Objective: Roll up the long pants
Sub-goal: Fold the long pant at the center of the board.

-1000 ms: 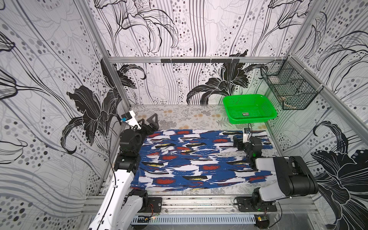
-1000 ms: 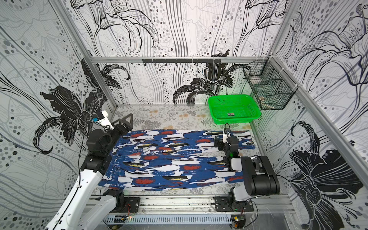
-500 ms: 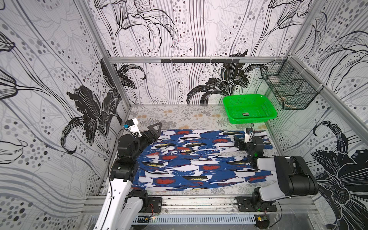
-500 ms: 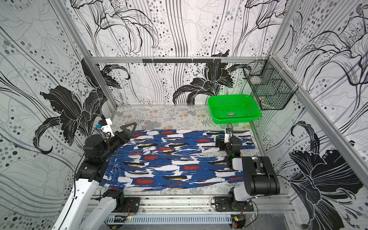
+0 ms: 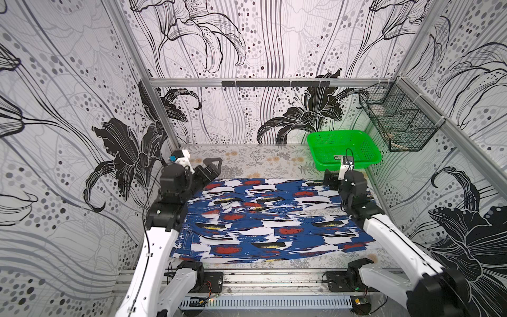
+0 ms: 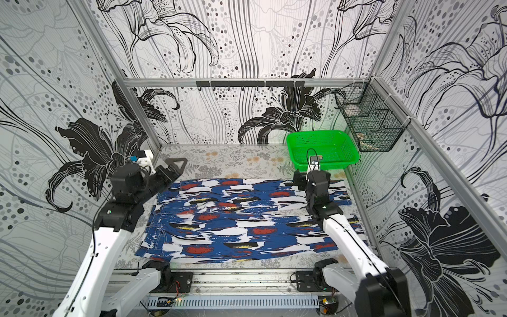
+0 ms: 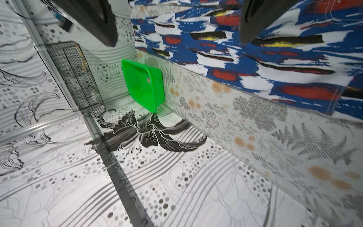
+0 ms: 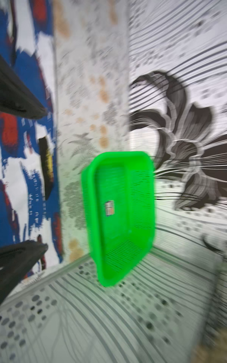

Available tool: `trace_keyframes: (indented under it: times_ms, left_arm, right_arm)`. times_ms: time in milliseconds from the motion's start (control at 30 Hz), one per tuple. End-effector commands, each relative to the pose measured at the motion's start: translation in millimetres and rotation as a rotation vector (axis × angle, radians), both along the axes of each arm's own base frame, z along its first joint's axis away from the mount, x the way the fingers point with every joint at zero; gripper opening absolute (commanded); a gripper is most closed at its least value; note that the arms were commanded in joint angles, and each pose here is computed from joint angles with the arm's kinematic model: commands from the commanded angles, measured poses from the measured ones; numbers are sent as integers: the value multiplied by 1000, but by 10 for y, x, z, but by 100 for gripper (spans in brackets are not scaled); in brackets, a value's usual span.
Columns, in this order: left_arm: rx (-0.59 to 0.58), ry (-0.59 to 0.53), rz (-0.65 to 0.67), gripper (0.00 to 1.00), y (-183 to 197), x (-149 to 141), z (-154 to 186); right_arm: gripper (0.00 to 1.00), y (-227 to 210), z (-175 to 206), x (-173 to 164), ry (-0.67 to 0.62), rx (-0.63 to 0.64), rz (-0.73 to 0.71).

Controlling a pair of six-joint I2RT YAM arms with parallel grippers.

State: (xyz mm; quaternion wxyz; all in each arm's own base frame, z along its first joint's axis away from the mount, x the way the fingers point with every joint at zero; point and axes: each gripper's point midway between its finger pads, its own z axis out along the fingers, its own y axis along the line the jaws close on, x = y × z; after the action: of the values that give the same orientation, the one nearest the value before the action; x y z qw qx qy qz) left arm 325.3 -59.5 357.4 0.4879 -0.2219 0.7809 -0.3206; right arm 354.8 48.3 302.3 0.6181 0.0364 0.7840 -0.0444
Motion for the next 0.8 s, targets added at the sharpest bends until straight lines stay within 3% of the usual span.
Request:
trace_keyframes:
  times_ms: [0, 100, 167, 233, 333, 400, 533, 600, 767]
  left_arm:
    - [136, 138, 41, 99, 154, -41, -275]
    - [174, 116, 121, 99, 305, -9, -237]
    - [208, 141, 164, 99, 395, 26, -255]
    - [231, 161, 167, 99, 414, 97, -289]
    - [240, 182, 189, 99, 513, 223, -398]
    - [198, 251, 213, 99, 706, 339, -565]
    - [47, 423, 225, 99, 1105, 549, -978]
    - [25, 499, 257, 98, 1249, 635, -1151]
    - [-119, 595, 277, 98, 1568, 773, -1451]
  right_arm:
    - [100, -337, -458, -597, 339, -202, -189]
    - [100, -515, -463, -739, 370, -193, -301]
    - [100, -572, -484, -848, 383, -122, -353]
    - [100, -454, -545, -925, 434, -20, -290]
    - [100, -312, -582, -983, 451, 29, -182]
    - [100, -337, -603, -969, 416, -1, -172]
    - [100, -668, -590, -1059, 393, -91, -359]
    - [97, -689, -633, -1081, 436, -105, -386]
    - [100, -389, -1004, -1027, 647, 5, -334]
